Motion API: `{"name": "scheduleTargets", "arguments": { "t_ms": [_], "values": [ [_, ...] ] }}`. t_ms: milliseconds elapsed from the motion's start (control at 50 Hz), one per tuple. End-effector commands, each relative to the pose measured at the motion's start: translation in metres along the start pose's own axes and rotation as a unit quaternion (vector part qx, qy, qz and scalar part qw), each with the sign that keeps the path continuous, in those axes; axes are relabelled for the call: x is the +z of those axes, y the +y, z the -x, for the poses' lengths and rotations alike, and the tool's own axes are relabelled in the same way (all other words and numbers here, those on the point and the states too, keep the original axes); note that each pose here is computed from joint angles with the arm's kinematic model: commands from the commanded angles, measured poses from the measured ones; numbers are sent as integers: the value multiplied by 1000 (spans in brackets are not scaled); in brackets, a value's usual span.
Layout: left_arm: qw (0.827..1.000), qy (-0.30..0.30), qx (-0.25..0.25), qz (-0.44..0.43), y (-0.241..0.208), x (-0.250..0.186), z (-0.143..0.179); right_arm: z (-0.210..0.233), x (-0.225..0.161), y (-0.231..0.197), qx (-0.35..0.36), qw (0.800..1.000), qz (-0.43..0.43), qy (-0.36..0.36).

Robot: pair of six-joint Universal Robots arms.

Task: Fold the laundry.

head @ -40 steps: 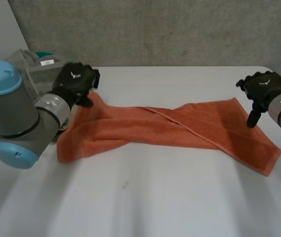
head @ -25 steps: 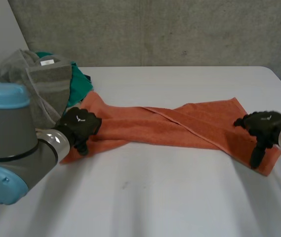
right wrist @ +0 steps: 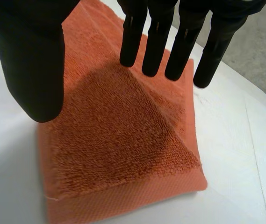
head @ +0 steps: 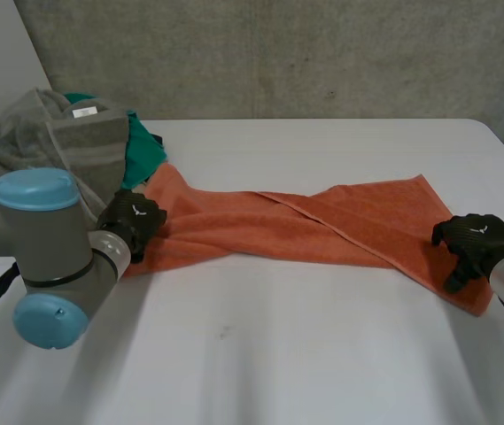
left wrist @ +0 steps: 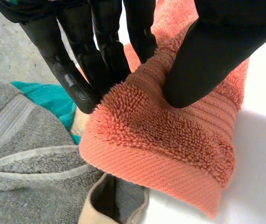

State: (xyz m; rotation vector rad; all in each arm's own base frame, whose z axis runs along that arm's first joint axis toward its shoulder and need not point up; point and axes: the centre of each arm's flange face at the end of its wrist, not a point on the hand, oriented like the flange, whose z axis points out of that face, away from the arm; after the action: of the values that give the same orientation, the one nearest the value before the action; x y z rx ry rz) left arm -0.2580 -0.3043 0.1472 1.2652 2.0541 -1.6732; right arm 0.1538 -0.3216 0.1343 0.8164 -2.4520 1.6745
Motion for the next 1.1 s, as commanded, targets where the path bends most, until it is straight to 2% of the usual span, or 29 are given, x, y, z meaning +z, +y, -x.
{"name": "scheduleTargets", "arguments": {
  "t_ms": [20,200,380,520,800,900,1000,1040,1100],
  "values": [
    [1000,3,-10,-10,-8,-12,2,-1,8,1,-17,1000,10,18],
    [999,16,-17,-23,-18,-33,3,-3,5,-8,-21,1000,7,18],
    [999,11,-26,-30,-24,-35,9,-2,-13,-25,51,999,18,-8],
    [999,5,-35,-37,-29,-36,13,9,4,-16,82,996,30,-30],
    [998,6,-51,-42,-31,-37,17,10,41,-9,63,998,12,-2],
    [997,3,-53,-49,-33,-37,20,6,41,-16,60,998,-1,8],
    [996,-11,-60,-69,-42,-33,30,9,19,-56,60,996,-60,-5],
    [992,-24,-75,-97,-57,-28,41,13,-5,-95,61,992,-110,-30],
    [987,-32,-95,-126,-74,-21,51,10,-37,-126,72,987,-130,-54]
  ]
}}
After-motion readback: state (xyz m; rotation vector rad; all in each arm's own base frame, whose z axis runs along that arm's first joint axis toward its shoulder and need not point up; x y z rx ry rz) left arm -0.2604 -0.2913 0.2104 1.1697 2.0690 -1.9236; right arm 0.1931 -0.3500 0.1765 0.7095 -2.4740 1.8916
